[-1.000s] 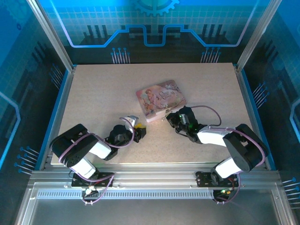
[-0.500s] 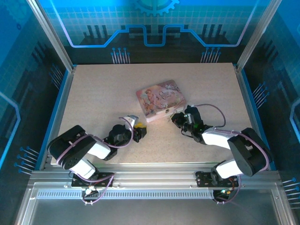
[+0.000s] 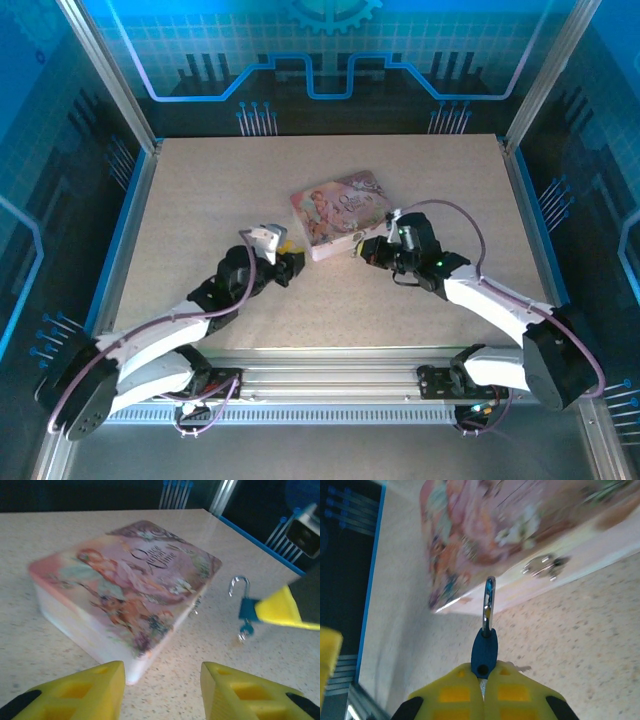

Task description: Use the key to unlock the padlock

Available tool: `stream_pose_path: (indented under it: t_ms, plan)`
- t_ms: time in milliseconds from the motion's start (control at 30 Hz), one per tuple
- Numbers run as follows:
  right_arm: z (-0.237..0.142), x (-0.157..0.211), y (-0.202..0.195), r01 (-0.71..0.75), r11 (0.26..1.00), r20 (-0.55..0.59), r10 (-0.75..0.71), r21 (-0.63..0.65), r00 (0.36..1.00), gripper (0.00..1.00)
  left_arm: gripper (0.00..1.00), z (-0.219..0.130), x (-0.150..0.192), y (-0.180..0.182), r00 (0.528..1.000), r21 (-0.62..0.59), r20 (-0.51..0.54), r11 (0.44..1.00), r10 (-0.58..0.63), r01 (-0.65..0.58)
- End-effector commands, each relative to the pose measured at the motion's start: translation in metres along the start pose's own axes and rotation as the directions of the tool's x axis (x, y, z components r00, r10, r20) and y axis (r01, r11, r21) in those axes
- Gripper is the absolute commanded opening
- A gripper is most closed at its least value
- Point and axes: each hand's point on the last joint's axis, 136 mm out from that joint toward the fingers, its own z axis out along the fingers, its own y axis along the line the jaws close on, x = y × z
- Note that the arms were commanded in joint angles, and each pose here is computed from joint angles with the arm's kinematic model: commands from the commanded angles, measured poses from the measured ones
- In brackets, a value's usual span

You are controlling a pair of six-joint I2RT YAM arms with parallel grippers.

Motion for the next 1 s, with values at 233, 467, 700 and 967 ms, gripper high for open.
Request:
stream_pose_path:
  t_ms: [233,467,700,967]
  plan:
    - [0.025,0.083,0.081,0.191,0.968,-0.304,-0.233,-0.161,0.924,0.00,0.56,-0.051,0.021,0.069,0.963,-0.325,-0.206,0.941,-0.173,0.099]
    - [0.071,0.092,0.125,0.208,0.954,-0.373,-0.278,-0.218,0.885,0.00,0.77,-0.063,0.038,0.110,0.873,-0.486,-0.271,0.841,-0.405,0.239]
    - [0.129,0.088,0.134,0.323,0.942,-0.465,-0.328,-0.094,0.822,0.00,0.99,-0.091,0.019,0.168,0.874,-0.692,-0.133,0.675,-0.468,0.256]
    - [0.185,0.091,0.132,0.477,0.879,-0.546,-0.397,0.005,0.738,0.00,0.99,-0.102,0.017,0.173,0.883,-0.693,-0.081,0.663,-0.462,0.283]
